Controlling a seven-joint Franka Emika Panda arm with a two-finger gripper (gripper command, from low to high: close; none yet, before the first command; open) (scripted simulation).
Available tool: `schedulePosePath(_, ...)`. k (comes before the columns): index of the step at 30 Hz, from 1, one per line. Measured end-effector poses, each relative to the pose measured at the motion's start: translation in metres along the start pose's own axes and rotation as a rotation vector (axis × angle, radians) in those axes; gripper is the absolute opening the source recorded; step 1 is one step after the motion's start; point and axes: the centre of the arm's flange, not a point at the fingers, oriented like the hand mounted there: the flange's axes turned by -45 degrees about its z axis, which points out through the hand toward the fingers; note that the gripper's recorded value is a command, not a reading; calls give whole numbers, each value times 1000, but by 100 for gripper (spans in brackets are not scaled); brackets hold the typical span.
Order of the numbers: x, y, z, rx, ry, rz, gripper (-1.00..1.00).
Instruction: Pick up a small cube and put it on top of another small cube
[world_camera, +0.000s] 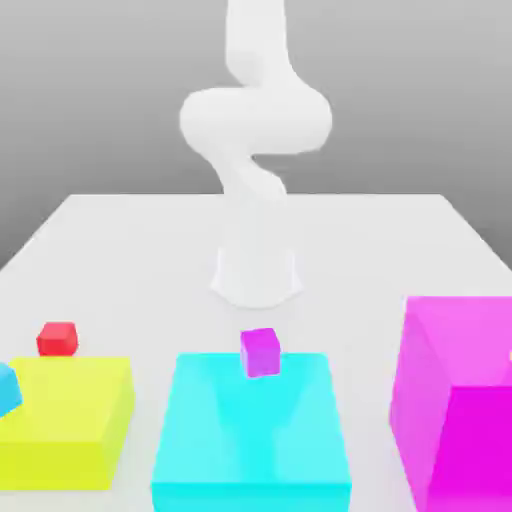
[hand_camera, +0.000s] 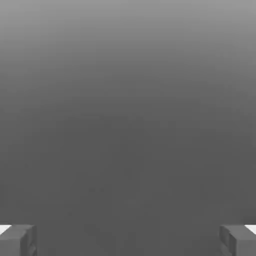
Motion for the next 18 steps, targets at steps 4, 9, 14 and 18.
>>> schedulePosePath(4, -19, 59, 77, -105, -102, 184, 0)
schedulePosePath(9, -68, 139, 153, -224, -217, 418, 0)
schedulePosePath(14, -142, 217, 207, -331, -323, 664, 0)
schedulePosePath(18, -216, 269, 236, -408, -402, 868, 0)
